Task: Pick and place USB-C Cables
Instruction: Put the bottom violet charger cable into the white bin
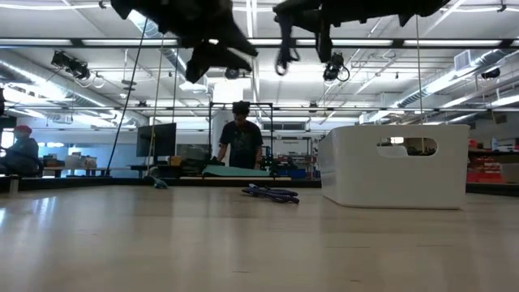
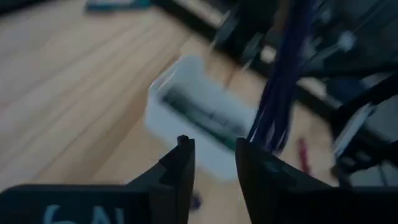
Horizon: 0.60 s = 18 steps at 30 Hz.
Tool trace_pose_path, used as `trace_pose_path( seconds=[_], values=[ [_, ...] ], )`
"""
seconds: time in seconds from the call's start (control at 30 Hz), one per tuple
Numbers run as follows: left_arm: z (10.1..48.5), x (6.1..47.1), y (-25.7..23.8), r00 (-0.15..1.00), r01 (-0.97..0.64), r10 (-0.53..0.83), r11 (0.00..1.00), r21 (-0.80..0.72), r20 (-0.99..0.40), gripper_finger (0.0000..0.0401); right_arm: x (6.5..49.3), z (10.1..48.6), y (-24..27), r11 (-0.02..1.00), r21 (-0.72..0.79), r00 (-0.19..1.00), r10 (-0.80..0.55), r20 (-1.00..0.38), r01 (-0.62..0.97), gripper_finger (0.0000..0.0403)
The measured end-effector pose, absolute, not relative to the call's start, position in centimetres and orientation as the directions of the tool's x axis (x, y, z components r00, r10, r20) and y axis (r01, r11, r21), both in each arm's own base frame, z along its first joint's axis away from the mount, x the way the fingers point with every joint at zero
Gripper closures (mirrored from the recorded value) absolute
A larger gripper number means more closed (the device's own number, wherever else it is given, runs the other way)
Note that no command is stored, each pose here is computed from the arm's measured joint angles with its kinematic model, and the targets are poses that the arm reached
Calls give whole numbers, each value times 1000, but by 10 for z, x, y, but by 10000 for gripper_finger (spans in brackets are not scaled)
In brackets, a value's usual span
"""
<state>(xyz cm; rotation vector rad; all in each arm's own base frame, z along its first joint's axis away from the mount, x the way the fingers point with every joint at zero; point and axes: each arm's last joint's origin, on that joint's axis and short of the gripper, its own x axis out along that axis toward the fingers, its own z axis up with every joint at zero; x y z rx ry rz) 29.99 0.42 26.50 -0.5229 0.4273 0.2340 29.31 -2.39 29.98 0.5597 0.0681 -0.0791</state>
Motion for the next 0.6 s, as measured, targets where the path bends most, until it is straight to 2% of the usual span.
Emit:
trace_pose_path(
  seconds=[0.23,0.43,0.6],
  values=[
    [248,289,4,772,-423,104,821,-385,-627,255,251,301,-26,739,556,915,-212,-343,379,361],
    [246,288,4,759,-428,110,828,-363,-642,258,227,272,-11,507,523,710,-304,-635,685,361],
    [247,287,6,754,-455,156,824,-337,-638,259,224,237,9,307,553,631,-303,-714,774,361]
  ],
)
